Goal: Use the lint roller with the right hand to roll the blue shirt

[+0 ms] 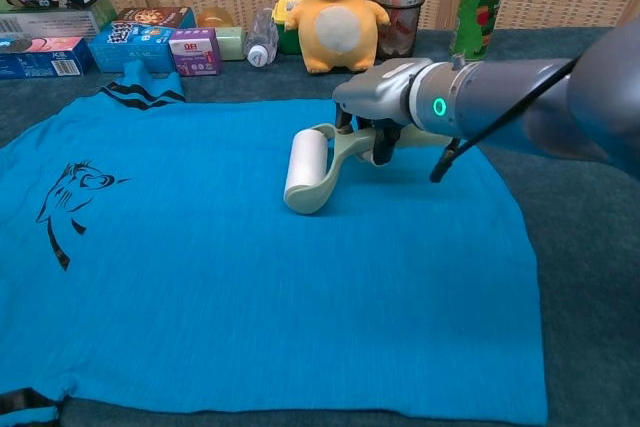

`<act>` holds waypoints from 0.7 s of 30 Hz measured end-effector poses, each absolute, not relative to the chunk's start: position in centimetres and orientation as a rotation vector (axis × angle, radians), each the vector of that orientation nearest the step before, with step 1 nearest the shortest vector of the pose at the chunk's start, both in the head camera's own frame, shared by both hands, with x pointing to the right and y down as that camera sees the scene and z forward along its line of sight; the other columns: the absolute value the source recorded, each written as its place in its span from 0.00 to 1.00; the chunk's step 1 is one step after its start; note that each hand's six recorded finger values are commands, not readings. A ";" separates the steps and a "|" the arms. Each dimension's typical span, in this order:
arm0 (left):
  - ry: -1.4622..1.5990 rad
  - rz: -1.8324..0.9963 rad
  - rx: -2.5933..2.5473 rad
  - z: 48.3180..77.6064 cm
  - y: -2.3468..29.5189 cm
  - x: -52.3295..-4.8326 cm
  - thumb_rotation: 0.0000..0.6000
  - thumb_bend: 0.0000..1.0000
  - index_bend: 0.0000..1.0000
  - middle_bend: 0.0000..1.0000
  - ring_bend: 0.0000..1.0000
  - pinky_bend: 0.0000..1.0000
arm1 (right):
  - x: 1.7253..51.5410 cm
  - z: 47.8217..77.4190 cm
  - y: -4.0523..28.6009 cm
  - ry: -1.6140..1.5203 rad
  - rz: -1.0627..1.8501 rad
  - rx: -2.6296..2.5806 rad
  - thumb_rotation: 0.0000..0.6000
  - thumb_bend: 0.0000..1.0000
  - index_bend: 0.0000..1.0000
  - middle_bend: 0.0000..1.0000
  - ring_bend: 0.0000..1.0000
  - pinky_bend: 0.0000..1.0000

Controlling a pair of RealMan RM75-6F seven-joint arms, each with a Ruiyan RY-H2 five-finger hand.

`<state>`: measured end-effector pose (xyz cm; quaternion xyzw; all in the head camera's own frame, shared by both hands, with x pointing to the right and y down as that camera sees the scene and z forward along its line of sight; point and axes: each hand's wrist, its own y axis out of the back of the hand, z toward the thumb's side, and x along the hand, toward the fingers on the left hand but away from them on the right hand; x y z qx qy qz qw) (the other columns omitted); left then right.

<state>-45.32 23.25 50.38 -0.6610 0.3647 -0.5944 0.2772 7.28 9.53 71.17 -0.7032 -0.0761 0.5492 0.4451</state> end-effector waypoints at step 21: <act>0.949 -1.590 -1.784 50.6 23.6 -44.7 1.00 0.12 0.00 0.00 0.00 0.13 | 16.9 72.3 8.8 -0.161 1.371 -1.513 1.00 1.00 0.52 0.72 0.96 1.00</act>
